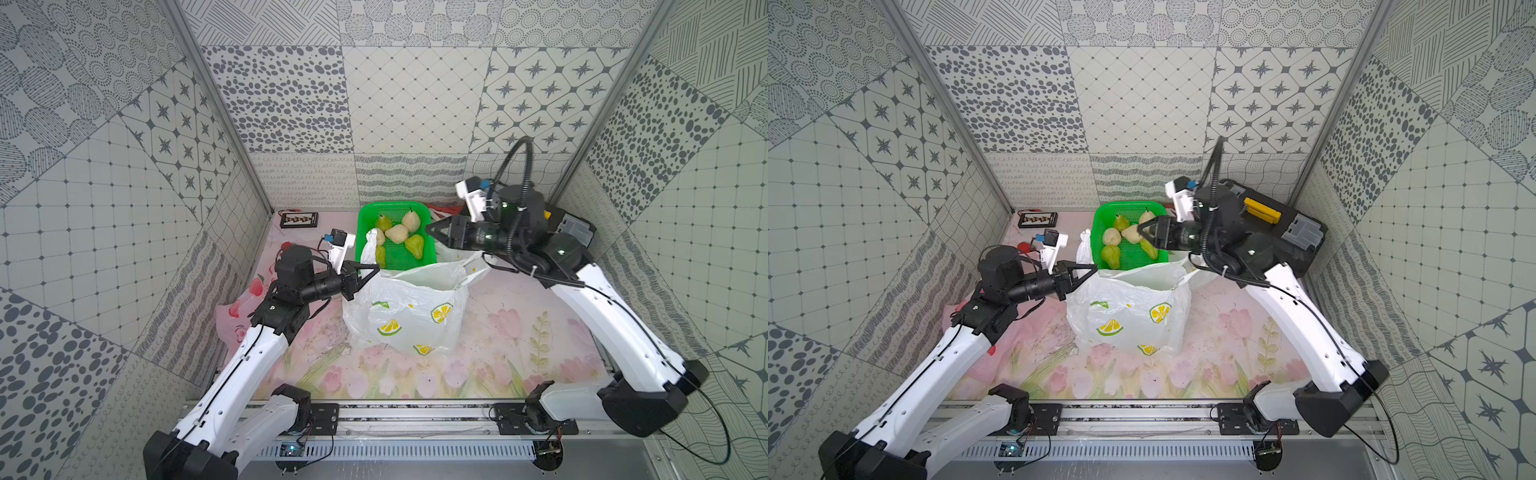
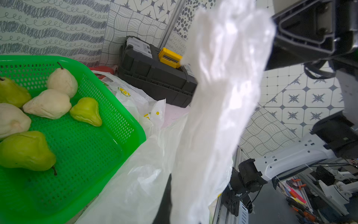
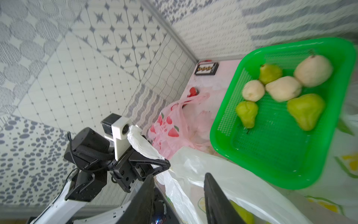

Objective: Place the pears into plastic bags & tie knots
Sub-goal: Tie the plastic bag at the center of the board.

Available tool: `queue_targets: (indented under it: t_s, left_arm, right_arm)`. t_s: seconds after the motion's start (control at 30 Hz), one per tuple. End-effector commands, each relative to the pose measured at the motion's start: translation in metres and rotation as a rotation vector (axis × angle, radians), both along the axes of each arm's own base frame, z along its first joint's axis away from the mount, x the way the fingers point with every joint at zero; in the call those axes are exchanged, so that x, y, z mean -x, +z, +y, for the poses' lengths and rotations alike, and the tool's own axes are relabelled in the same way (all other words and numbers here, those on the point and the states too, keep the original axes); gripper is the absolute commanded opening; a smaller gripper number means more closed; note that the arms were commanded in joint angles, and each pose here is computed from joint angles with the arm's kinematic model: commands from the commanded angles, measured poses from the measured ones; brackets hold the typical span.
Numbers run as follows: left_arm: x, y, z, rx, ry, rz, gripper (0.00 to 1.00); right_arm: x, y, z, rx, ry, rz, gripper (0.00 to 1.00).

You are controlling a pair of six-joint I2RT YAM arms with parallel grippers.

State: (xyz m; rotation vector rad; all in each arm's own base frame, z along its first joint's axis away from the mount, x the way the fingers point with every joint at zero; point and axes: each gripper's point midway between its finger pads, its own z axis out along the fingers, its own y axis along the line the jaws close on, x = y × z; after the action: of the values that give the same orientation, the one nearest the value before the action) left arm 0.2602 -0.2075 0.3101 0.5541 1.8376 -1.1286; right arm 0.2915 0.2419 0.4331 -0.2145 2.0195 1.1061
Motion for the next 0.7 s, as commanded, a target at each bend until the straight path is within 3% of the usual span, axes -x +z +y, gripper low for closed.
queue_targets:
  t_s: [0.0,0.13,0.27,0.5,0.67]
  left_arm:
    - [-0.024,-0.025,0.019,-0.128,0.149,0.121,0.0]
    - [-0.031,-0.024,0.023,-0.142,0.162,0.152,0.0]
    - [-0.032,-0.022,0.023,-0.143,0.161,0.15,0.0]
    - [-0.03,-0.027,0.022,-0.132,0.159,0.185,0.0]
    - [-0.023,-0.024,0.026,-0.135,0.17,0.169,0.0]
  right_arm:
    - [0.014,-0.007,-0.05,0.038,-0.079,-0.012,0.52]
    - [0.012,-0.064,-0.099,0.092,-0.213,0.069,0.58]
    - [0.015,-0.111,-0.102,0.077,-0.22,0.079,0.62]
    - [0.03,-0.111,-0.034,0.022,-0.071,-0.237,0.66]
    - [0.017,-0.112,-0.01,-0.027,-0.065,-0.308,0.69]
